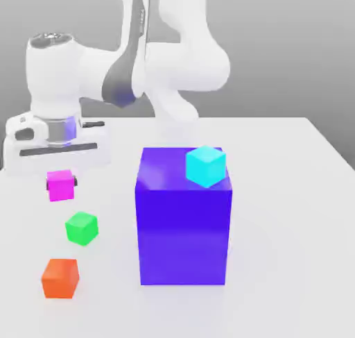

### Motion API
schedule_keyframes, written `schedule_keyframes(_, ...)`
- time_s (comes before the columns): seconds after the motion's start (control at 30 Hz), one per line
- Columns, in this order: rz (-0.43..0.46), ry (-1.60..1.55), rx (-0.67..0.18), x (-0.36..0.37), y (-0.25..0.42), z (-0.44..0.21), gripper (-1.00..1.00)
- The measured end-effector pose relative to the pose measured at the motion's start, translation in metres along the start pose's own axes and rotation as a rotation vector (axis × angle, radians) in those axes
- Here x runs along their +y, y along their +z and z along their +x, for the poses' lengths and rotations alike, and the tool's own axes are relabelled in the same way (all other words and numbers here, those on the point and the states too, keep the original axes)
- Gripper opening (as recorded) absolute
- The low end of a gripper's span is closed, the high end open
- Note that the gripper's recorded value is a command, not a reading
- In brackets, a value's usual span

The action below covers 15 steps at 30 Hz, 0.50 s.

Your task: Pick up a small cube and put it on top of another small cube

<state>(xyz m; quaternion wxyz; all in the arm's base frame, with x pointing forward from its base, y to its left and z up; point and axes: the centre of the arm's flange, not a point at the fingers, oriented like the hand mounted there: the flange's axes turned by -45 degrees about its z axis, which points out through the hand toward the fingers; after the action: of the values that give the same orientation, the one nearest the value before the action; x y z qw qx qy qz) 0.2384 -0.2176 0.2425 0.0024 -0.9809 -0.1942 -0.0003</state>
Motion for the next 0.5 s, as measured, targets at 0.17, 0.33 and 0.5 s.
schedule_keyframes(0.17, 0.056, -0.008, 0.034, -0.005, 0.019, 0.006, -1.00)
schedule_keyframes(0.33, 0.070, -0.007, 0.047, -0.005, 0.037, 0.009, -1.00)
schedule_keyframes(0.5, 0.048, 0.001, 0.036, -0.004, 0.054, 0.005, -1.00)
